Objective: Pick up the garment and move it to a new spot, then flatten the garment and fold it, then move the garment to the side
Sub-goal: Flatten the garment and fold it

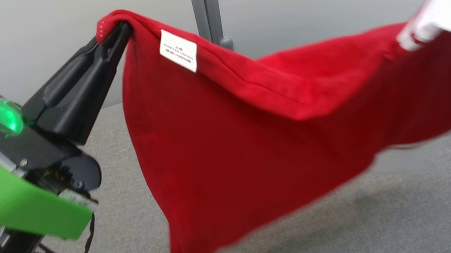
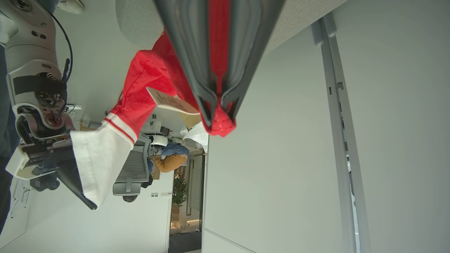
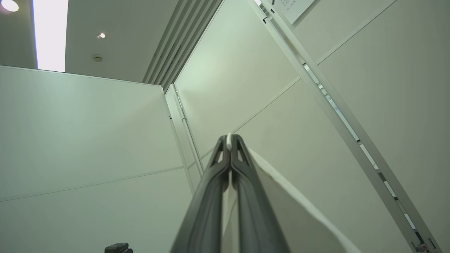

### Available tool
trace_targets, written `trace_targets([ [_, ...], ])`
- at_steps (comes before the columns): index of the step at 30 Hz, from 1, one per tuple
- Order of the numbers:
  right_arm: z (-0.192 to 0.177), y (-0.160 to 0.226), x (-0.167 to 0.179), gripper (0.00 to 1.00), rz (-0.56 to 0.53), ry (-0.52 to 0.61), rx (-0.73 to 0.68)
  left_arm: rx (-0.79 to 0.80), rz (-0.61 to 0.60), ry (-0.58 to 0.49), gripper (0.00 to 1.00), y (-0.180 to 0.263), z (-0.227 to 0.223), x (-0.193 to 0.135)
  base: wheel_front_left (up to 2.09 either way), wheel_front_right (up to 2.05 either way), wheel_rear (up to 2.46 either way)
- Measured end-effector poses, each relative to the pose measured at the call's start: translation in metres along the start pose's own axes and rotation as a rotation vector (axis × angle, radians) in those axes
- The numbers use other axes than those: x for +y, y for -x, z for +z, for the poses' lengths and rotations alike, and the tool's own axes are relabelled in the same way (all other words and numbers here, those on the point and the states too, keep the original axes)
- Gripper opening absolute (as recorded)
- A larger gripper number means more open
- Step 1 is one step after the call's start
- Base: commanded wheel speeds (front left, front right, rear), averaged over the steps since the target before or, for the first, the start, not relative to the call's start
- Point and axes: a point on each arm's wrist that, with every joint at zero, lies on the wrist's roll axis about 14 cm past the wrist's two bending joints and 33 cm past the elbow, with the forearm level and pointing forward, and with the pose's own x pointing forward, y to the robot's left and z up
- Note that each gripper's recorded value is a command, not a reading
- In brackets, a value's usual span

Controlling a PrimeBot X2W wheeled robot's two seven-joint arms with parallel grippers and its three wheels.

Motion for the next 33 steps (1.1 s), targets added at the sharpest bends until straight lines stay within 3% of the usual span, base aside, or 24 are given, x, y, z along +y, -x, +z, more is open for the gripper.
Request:
trace_targets([
  [5, 0.008, 0.014, 0.017, 0.00, 0.024, 0.092, 0.026, 0.042, -0.025, 0.009, 0.00, 0.009, 0.000, -0.010, 0.00, 0.00, 0.00],
  [11, -0.020, 0.035, -0.043, 0.00, -0.171, 0.042, 0.155, 0.146, 0.064, 0.078, 0.00, 0.015, -0.026, 0.029, 0.00, 0.00, 0.00],
  [15, -0.073, 0.070, -0.122, 0.00, -0.431, -0.147, 0.285, 0.302, 0.207, 0.268, 0.00, 0.026, -0.083, 0.083, 0.00, 0.00, 0.00],
  [19, -0.168, 0.089, -0.163, 0.00, -0.568, -0.418, 0.468, 0.511, 0.365, 0.411, 0.00, 0.050, -0.154, 0.132, 0.00, 0.00, 0.00],
  [21, -0.207, 0.091, -0.187, 0.00, -0.648, -0.469, 0.528, 0.599, 0.434, 0.448, 0.00, 0.060, -0.185, 0.151, 0.00, 0.00, 0.00],
  [23, -0.220, 0.079, -0.215, 0.00, -0.705, -0.404, 0.525, 0.636, 0.489, 0.399, 0.00, 0.057, -0.195, 0.174, 0.00, 0.00, 0.00],
  [25, -0.203, 0.039, -0.236, 0.00, -0.695, -0.301, 0.419, 0.592, 0.481, 0.284, 0.00, 0.029, -0.180, 0.187, 0.00, 0.00, 0.00],
  [29, -0.150, -0.075, -0.220, 0.00, -0.500, -0.314, 0.114, 0.288, 0.400, -0.008, 0.00, -0.051, -0.086, 0.191, 0.00, 0.00, 0.00],
  [33, -0.140, -0.123, -0.212, 0.00, -0.407, -0.228, 0.073, 0.151, 0.362, -0.025, 0.00, -0.076, -0.064, 0.195, 0.00, 0.00, 0.00],
])
